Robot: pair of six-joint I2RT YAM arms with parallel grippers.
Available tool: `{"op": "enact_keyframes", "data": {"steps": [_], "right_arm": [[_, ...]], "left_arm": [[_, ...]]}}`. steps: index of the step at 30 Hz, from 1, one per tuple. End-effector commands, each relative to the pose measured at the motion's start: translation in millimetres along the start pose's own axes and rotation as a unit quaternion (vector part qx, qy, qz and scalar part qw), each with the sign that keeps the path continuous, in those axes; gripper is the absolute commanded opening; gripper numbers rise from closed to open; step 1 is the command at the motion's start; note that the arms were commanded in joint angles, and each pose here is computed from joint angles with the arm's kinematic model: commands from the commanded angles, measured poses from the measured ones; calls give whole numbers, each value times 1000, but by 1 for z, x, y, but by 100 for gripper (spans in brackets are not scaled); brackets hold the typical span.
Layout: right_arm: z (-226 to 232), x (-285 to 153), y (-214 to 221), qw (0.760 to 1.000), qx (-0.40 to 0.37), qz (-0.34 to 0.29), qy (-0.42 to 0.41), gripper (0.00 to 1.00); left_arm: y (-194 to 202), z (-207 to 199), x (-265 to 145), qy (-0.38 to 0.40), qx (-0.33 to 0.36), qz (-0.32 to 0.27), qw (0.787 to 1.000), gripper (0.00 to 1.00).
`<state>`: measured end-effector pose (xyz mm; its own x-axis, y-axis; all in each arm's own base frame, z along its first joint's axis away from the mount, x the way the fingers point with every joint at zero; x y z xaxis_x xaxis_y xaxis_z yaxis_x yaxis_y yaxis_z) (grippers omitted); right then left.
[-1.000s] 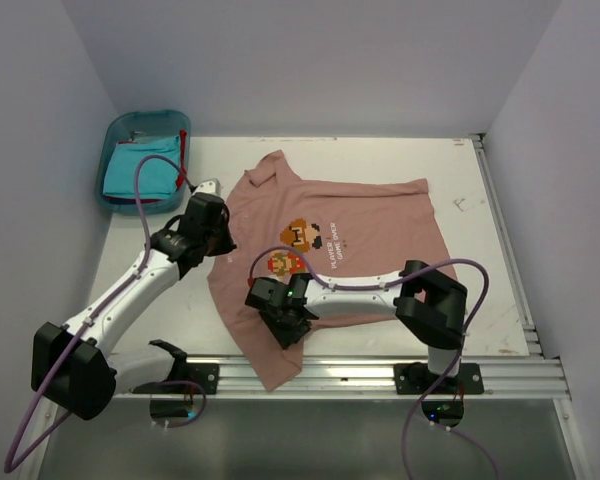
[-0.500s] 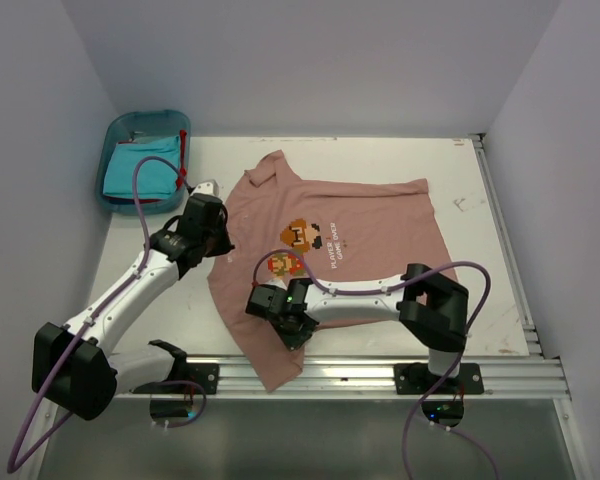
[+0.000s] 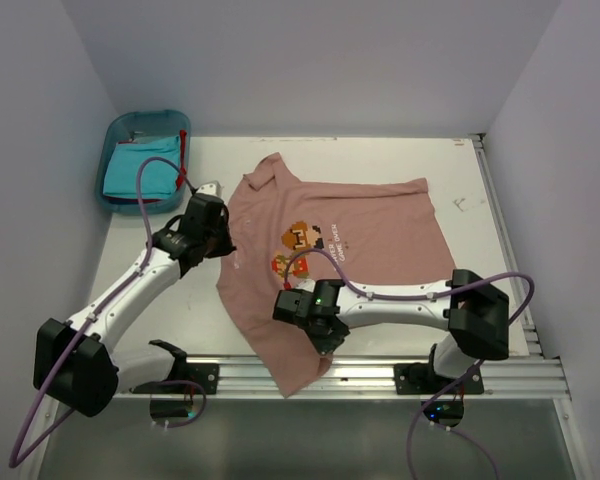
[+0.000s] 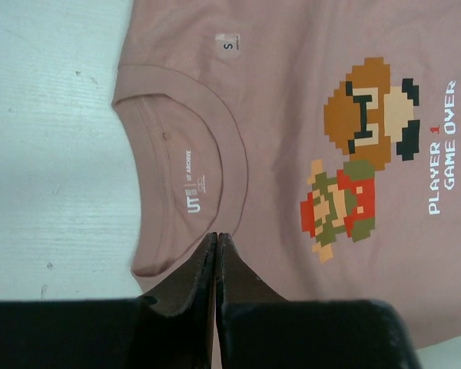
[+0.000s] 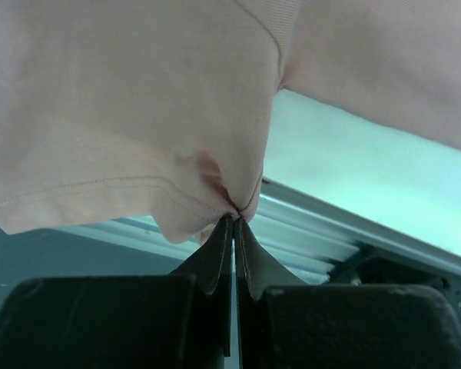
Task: Fold and stack the t-shirts
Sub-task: Flatten out the tshirt
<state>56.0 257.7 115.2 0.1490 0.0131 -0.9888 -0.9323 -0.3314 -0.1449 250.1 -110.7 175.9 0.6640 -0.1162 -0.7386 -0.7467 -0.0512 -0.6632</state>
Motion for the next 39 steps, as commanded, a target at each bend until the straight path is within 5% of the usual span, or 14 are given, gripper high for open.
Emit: {"op": "enact_keyframes", "data": {"steps": [1, 4, 7, 9, 14, 18, 22, 29, 39], "right_arm": [[-19, -13, 17, 999, 20, 24, 24, 0], [-26, -15, 25, 999, 22, 34, 31, 44], [-26, -22, 20, 999, 24, 14, 19, 72], [-21, -30, 12, 1000, 27, -8, 9, 78], [-16, -43, -24, 994, 44, -93, 37, 77], [-28, -50, -50, 984, 89, -139, 62, 54], [-68, -64, -72, 961, 190, -190, 73, 43], [-142, -89, -93, 915, 288, -270, 76, 43], [-180, -88, -107, 899, 315, -273, 135, 54]], "left_arm": [[1, -3, 2, 17, 9, 13, 1000, 4], [8, -6, 1, 40, 21, 38, 998, 4], [16, -19, -6, 104, 30, 59, 992, 3], [21, -37, -16, 173, 41, 60, 982, 2], [54, -100, -44, 303, 80, 72, 947, 0], [95, -111, -34, 312, 64, 140, 937, 0], [145, -109, -16, 287, 69, 198, 935, 0], [176, -104, 3, 230, 96, 238, 939, 0], [190, -66, -1, 60, 132, 316, 938, 0]]}}
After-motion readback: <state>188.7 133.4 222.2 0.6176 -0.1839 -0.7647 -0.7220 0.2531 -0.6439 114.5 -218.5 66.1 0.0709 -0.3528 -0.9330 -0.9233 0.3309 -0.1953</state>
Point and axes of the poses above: each gripper's point midway between its finger pads, its own x axis out along the fingers, its own z axis along the line the jaws close on, y = z × x, the point moved 6 cm from there along -x, back along the fingers, and after that the axes turned 11 degrees about x, right-handed, at the moved point
